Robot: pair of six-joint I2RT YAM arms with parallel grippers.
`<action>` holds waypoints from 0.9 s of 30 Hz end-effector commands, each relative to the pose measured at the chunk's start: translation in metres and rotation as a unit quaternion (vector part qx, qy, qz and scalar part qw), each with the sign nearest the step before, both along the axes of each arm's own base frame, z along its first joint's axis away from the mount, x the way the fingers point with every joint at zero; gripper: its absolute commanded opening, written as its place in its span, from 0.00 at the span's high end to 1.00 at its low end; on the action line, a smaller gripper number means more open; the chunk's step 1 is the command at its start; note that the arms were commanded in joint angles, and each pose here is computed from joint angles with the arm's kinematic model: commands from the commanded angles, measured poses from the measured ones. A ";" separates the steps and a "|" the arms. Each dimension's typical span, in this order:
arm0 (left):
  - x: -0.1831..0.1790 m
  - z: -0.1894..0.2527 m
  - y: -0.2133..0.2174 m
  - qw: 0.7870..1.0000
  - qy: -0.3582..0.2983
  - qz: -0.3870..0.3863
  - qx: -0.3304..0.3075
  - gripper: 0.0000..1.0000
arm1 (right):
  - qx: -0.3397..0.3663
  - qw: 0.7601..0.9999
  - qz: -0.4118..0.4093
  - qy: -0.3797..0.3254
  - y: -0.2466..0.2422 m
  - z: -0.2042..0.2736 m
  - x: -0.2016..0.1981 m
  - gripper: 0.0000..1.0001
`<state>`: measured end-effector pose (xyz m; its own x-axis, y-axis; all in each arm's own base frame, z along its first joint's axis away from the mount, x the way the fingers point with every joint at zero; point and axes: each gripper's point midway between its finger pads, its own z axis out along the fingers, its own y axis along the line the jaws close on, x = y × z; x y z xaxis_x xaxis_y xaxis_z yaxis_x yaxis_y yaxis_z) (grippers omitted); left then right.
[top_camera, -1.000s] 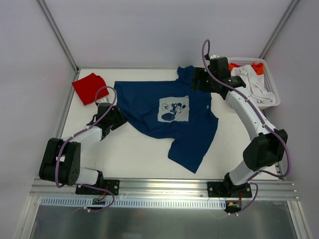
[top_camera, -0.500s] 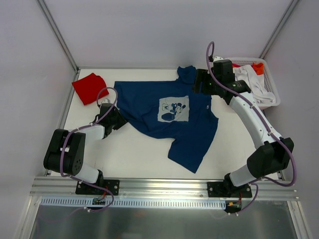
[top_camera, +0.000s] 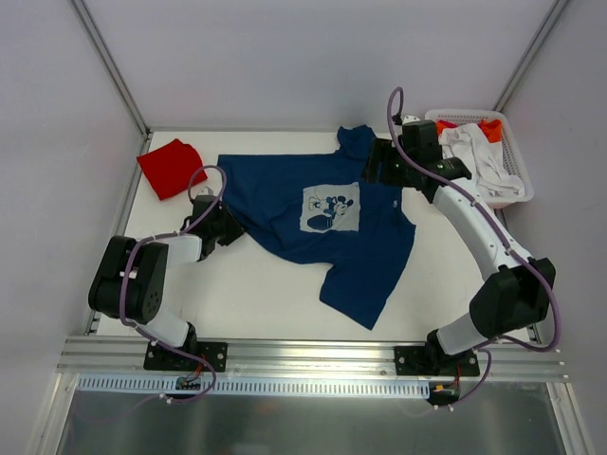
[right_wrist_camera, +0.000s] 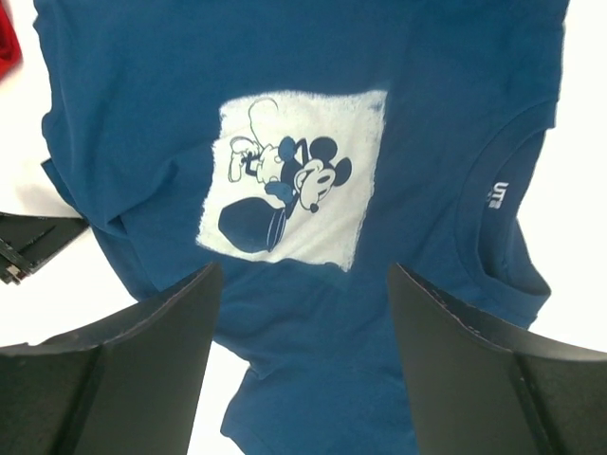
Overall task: Fold and stack the t-shirts
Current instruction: Flatten out the tshirt
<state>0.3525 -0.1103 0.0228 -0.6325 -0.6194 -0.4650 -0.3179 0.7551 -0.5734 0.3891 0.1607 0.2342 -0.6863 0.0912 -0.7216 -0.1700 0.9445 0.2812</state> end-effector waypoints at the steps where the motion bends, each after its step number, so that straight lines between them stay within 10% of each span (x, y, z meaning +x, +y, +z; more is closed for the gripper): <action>1: 0.010 0.004 -0.004 1.000 -0.006 -0.005 -0.010 0.75 | 0.020 1.000 0.009 0.013 0.013 -0.016 0.002 0.26; 27: 0.014 0.002 -0.009 1.000 0.006 -0.017 -0.010 0.75 | 0.009 0.971 0.013 0.238 0.034 -0.207 0.032 0.27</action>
<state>0.3614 -0.1157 0.0227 -0.6478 -0.6137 -0.4513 -0.3107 0.7538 -0.5791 0.4186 0.1920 0.0316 -0.9355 0.0590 -0.3484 -0.0602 0.9449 0.3219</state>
